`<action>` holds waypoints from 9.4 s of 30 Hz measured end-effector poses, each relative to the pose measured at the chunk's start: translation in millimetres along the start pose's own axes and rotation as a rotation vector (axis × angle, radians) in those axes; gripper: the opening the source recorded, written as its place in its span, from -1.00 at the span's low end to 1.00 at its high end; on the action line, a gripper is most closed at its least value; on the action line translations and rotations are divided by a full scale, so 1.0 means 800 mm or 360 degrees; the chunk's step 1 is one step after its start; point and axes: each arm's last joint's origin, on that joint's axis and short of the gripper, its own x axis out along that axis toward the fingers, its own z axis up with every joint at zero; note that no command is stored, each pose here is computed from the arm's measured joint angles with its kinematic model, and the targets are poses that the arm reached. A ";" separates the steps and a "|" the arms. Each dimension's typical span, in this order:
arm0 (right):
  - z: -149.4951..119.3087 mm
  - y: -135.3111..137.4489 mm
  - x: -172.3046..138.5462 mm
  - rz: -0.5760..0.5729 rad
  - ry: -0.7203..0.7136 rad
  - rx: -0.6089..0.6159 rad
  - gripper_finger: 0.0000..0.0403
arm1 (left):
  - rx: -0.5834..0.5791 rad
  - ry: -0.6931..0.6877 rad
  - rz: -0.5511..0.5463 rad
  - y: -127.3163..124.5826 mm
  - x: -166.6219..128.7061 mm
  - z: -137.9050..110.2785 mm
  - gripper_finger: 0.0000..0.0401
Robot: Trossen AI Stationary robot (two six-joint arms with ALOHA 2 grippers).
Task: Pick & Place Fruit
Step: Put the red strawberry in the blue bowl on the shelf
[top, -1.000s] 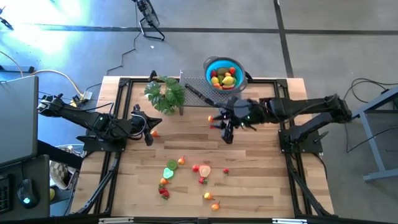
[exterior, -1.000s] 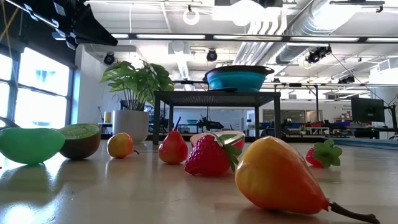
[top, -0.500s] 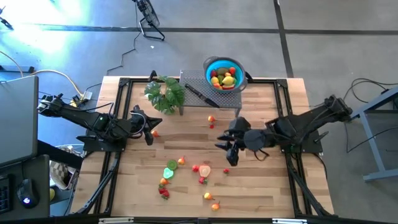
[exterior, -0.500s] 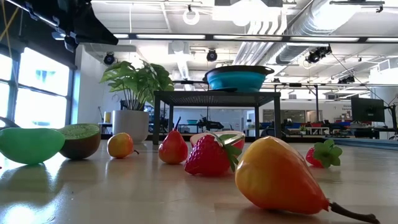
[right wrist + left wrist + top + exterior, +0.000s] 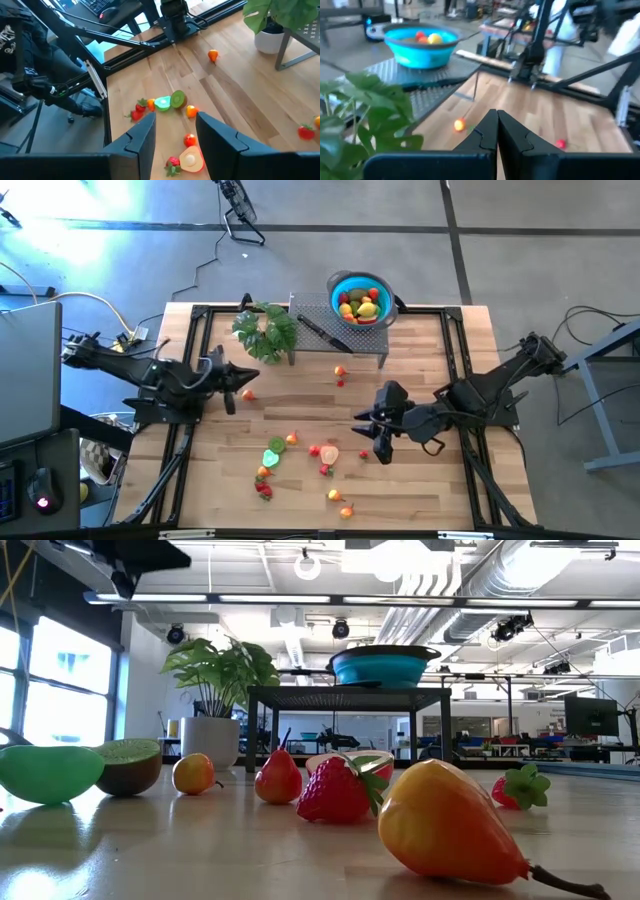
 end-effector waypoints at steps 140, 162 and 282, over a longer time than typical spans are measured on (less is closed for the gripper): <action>-0.210 -0.043 0.200 0.0251 0.1498 -0.1743 0.14 | -0.0005 0.0192 -0.0113 0.027 -0.037 -0.011 -1.00; -0.210 -0.042 0.203 0.0240 0.1455 -0.1704 -0.50 | -0.0006 0.0193 -0.0115 0.027 -0.037 -0.011 -1.00; 0.222 -0.238 0.043 -0.0883 -0.0074 -0.0254 -0.98 | -0.0004 0.0179 -0.0077 0.028 -0.037 -0.011 -1.00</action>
